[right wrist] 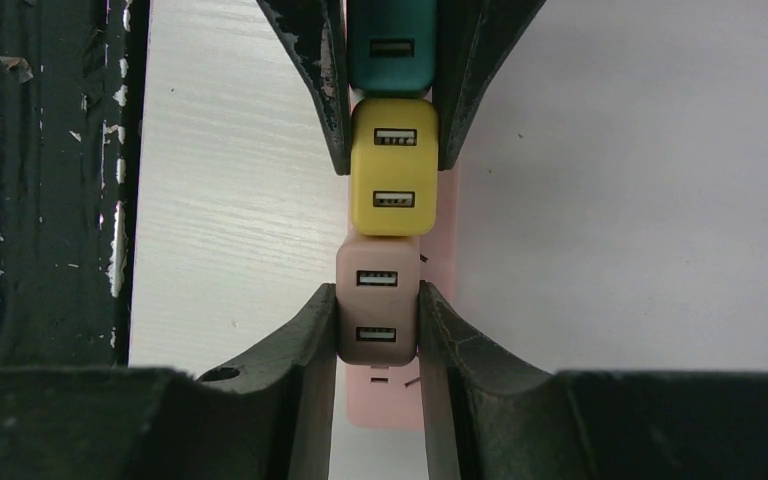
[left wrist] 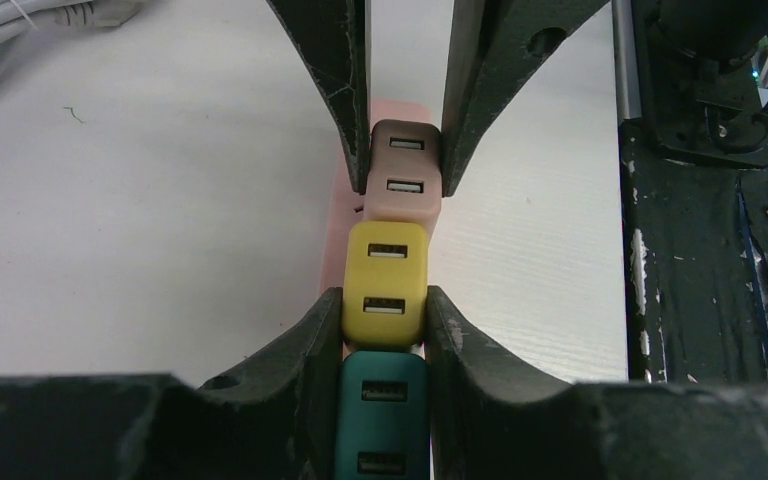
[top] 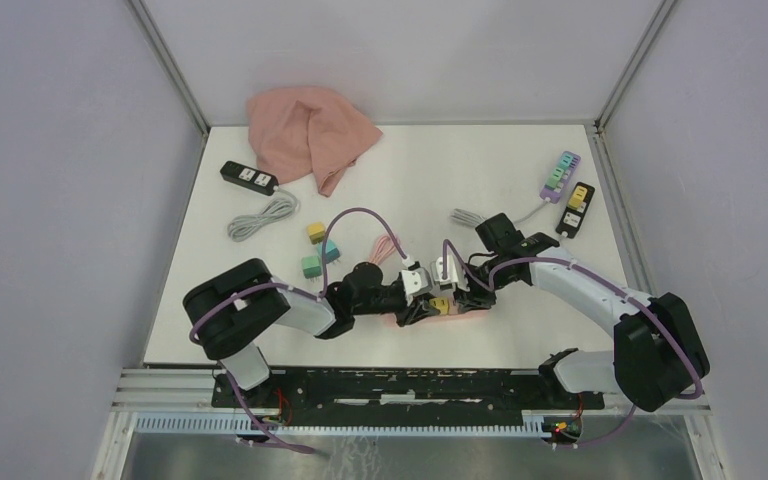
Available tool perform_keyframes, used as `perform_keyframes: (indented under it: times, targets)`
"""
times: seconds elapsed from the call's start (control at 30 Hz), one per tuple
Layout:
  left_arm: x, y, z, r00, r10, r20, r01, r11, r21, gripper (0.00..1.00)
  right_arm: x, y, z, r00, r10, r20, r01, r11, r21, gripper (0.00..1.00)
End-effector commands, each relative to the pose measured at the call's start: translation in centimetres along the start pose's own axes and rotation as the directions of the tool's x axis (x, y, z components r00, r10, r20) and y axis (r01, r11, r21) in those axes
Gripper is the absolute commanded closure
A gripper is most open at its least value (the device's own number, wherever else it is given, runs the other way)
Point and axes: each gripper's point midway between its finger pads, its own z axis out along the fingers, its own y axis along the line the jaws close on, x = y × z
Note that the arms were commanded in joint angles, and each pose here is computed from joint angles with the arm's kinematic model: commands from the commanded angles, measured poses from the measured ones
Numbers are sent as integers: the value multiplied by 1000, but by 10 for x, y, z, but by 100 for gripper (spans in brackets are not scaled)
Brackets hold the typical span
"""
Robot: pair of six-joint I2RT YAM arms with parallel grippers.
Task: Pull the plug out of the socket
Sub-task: Remove the plug from the socket.
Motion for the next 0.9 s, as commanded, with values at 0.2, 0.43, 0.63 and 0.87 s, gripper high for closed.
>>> perform_keyframes:
  times: [0.2,0.43,0.63,0.87]
  targets:
    - [5,-2,6,1000,22,-3,-22,999,33,97,-49,-21,0,970,134,202,-146,988,48,100]
    - [11,3,-2,1000,24,-16,-24,1000,-17,97,-14,-32,-11,994,101,52,-106,987,119,100]
    - [10,6,-3,999,41,-17,-41,999,-22,97,-13,26,-3,991,-90,100,102,987,-121,100]
    - [9,5,4,999,30,-17,-30,1000,-6,97,-50,-17,-4,987,49,155,-58,997,54,100]
